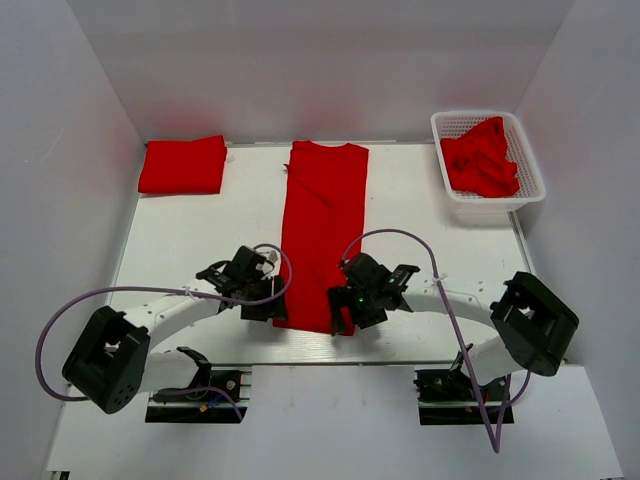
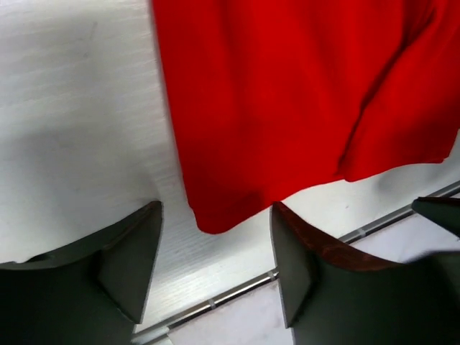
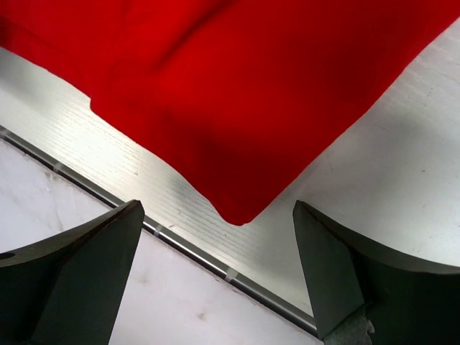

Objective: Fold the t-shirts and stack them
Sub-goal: Grab the bottom of the folded rectangular tshirt with both arms

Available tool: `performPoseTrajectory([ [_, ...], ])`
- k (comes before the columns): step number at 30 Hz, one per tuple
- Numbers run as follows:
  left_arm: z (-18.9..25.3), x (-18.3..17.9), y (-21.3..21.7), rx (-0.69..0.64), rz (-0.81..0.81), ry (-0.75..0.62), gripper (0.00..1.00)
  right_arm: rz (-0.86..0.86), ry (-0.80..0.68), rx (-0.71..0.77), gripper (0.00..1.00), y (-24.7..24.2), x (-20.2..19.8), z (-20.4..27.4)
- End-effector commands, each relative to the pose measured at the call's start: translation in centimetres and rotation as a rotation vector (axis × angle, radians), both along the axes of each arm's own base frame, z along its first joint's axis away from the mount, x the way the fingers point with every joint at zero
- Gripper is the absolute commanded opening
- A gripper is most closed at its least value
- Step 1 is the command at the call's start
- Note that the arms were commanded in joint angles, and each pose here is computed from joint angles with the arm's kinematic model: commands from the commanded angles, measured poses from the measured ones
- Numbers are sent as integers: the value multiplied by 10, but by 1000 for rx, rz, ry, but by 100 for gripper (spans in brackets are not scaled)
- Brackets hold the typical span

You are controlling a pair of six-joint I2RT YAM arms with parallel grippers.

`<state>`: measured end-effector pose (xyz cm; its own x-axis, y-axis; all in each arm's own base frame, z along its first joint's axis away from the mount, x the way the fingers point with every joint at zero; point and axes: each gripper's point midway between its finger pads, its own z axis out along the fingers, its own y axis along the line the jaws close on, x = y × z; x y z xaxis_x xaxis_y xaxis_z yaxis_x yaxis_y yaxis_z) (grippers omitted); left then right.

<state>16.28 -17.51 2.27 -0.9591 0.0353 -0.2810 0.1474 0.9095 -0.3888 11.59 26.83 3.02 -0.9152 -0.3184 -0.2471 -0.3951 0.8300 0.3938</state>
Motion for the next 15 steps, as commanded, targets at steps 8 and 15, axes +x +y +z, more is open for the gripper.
performPoseTrajectory([
  [8,-37,-28,17,106,11,108,41,-63,60,-93,55,-8,-1,-16],
  [15,-36,-36,13,91,4,127,0,-43,48,-100,0,-9,-1,-15],
])
